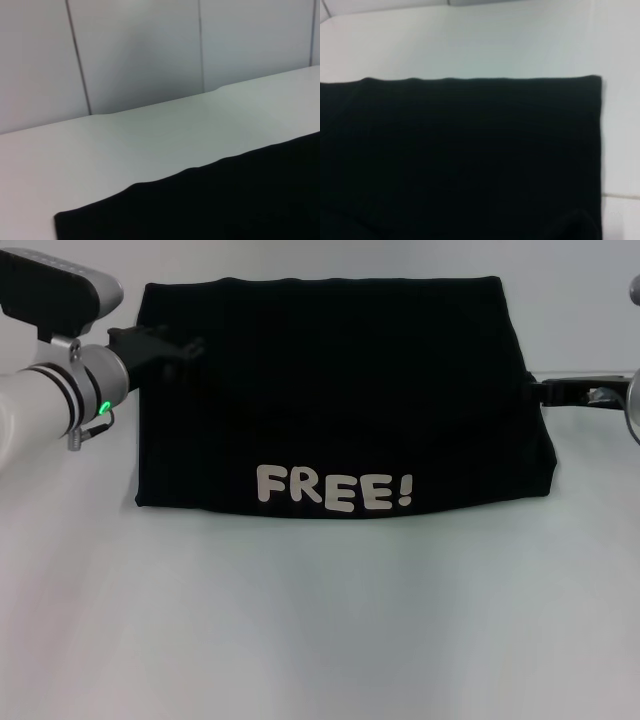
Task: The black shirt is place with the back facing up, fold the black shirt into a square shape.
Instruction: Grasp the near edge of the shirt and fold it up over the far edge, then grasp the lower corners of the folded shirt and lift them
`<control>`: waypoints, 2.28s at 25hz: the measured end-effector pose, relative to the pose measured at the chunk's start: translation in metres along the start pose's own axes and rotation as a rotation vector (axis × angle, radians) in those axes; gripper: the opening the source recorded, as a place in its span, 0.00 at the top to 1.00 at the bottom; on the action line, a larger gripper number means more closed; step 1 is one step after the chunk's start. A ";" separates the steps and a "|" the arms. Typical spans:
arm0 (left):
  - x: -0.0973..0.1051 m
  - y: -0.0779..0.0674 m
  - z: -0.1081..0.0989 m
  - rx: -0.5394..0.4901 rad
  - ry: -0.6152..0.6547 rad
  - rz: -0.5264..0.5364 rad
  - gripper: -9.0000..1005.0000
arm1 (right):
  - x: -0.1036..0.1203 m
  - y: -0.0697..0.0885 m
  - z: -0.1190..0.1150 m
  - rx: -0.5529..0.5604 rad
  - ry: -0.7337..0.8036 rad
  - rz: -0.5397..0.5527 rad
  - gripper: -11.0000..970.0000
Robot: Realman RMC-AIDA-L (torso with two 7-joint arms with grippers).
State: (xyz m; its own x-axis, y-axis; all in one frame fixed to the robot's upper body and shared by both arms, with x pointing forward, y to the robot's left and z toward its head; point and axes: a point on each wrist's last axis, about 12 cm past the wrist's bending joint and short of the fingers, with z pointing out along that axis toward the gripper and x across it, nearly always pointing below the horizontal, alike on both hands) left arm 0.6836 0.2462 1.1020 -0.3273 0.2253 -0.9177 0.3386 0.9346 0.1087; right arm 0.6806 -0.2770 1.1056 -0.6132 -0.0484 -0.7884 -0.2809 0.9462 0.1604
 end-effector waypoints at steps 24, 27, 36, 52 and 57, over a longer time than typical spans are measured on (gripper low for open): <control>0.058 0.036 -0.104 0.266 0.088 -0.128 0.13 | 0.020 -0.020 -0.079 -0.431 -0.148 0.163 0.25; 0.070 0.036 -0.107 0.255 0.153 -0.111 0.13 | 0.022 -0.020 -0.078 -0.427 -0.148 0.172 0.25; 0.075 0.032 -0.102 0.249 0.240 -0.287 0.13 | 0.018 -0.019 -0.074 -0.414 -0.166 0.190 0.26; 0.071 0.026 -0.086 0.202 0.300 -0.552 0.13 | 0.014 -0.020 -0.073 -0.403 -0.164 0.173 0.26; 0.071 0.021 -0.085 0.224 0.317 -0.531 0.13 | 0.015 -0.022 -0.074 -0.400 -0.161 0.180 0.26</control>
State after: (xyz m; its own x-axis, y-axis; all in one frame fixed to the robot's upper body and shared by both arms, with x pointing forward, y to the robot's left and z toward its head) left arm 0.5927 0.3053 1.0717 -0.7330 -0.1490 -0.6637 0.2235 0.8688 -0.4418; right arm 0.6226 -0.3219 1.1338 -0.5644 0.1852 -0.8045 -0.4626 0.7362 0.4940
